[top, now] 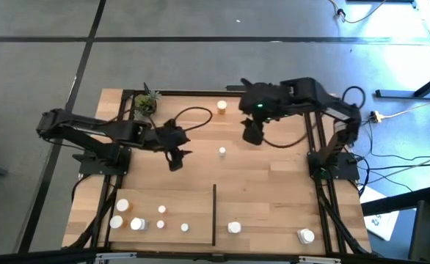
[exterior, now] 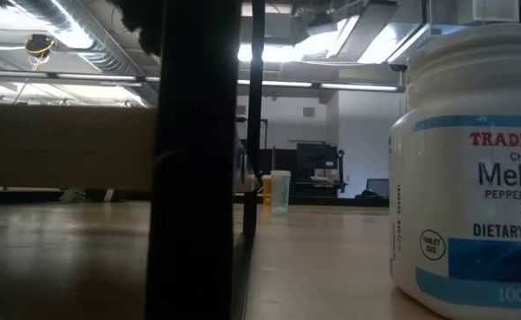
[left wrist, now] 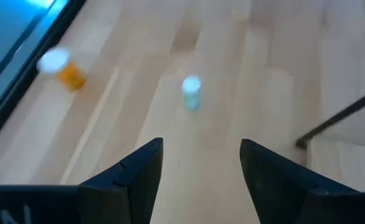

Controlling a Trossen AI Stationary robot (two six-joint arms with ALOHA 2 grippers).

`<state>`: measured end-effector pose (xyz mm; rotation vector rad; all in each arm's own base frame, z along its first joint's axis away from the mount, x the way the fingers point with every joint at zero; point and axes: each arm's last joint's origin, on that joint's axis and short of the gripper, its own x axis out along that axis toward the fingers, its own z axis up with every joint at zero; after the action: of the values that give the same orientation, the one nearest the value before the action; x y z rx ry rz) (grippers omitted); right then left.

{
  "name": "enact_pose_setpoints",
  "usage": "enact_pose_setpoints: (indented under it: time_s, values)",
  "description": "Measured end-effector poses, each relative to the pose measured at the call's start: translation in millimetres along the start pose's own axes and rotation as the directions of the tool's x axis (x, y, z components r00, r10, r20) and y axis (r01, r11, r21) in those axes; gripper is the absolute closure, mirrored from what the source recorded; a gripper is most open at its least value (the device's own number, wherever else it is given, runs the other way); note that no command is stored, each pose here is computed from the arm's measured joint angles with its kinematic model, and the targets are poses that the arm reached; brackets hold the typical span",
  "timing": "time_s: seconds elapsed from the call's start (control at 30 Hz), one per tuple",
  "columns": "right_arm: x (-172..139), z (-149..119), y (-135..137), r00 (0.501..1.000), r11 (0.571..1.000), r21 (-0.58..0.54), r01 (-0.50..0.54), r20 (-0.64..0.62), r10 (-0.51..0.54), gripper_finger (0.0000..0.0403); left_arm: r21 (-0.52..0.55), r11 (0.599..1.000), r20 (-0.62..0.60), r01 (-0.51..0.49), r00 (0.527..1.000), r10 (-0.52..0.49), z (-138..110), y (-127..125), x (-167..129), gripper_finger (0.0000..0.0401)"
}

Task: Pick and place medicine bottles onto shelf by color
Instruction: Put the bottom small blue pill bottle on the shelf aligned with the other small blue pill bottle

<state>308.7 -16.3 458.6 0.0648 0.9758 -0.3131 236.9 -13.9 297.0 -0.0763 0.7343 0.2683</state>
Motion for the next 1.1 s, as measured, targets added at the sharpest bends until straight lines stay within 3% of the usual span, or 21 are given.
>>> enact_pose_setpoints:
  time_s: [0.2,0.5,0.8,1.1]
  values:
    - [-31,-12,-6,0.998,0.999,-0.036,-0.014,0.059,0.016,0.0217,0.079,0.995,-0.009,0.064,0.998,-0.063,2,6,28,0.0194]
    - [-57,-24,-14,0.994,0.999,-0.031,-0.021,0.111,0.024,0.0217,0.153,0.973,-0.075,0.173,0.984,-0.163,35,17,73,0.0194]
    - [-61,-26,-15,0.992,0.999,-0.042,-0.020,0.120,0.025,0.0217,0.202,0.956,-0.182,0.212,0.967,-0.176,46,18,132,0.0194]
    - [-61,-26,-15,0.992,0.998,-0.054,-0.019,0.120,0.025,0.0217,0.198,0.957,-0.204,0.212,0.964,-0.171,48,20,173,0.0194]
